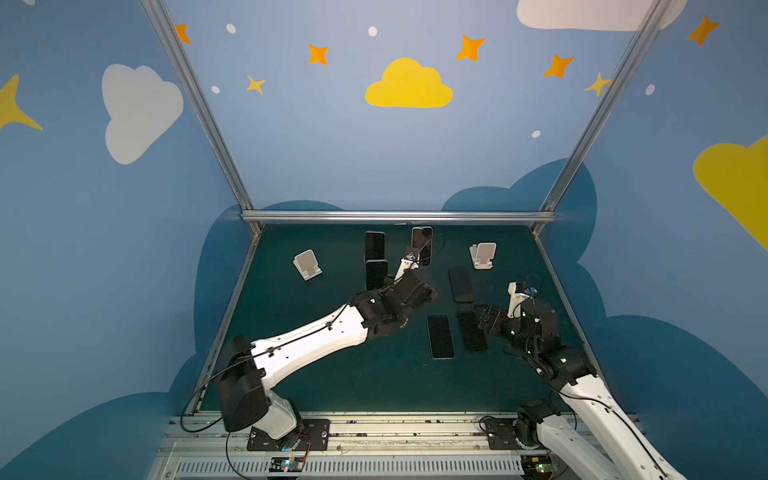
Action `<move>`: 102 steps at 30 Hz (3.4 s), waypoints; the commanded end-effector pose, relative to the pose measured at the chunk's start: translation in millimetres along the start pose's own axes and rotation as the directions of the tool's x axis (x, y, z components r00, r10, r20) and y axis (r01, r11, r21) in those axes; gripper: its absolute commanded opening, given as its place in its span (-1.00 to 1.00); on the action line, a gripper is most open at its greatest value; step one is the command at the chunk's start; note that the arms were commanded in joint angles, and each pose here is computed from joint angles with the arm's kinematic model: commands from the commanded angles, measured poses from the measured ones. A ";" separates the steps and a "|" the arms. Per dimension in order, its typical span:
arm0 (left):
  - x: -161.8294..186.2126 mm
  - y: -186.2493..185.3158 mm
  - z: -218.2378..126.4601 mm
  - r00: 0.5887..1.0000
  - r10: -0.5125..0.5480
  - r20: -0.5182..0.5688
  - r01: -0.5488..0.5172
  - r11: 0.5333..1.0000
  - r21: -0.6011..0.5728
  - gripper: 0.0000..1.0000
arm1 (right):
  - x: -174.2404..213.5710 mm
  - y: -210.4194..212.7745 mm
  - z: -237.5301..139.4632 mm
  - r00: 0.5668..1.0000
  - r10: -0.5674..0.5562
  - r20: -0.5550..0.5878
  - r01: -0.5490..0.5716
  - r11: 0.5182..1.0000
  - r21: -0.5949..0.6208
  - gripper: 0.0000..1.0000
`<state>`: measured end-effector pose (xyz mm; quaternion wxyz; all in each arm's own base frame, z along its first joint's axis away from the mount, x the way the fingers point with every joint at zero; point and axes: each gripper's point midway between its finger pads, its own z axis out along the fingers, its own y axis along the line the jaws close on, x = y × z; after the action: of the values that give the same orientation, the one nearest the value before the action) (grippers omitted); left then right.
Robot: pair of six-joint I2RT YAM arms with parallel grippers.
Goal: Remove the phone from the phone stand
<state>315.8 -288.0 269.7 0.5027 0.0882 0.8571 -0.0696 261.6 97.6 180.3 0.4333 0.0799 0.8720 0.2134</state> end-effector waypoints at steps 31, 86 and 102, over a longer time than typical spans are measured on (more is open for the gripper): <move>-37.2 242.7 119.8 0.938 -0.345 0.042 0.334 0.861 -0.385 -0.08 | -12.6 13.1 12.8 1.000 -0.013 0.018 0.014 0.999 -0.048 0.71; -97.7 200.4 38.7 0.721 -0.675 0.157 0.670 0.737 0.092 1.00 | -6.6 48.0 -13.7 0.994 0.045 -0.100 -0.061 0.984 -0.169 0.74; -35.6 196.2 -9.4 0.563 -0.803 0.193 0.797 0.590 0.130 1.00 | -7.9 97.8 10.8 0.995 -0.017 -0.103 0.007 0.995 -0.101 0.65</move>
<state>367.5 -109.8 299.2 0.5063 -0.2550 0.7664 -0.3020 259.2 178.5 201.7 0.3634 0.0351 0.8934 0.2619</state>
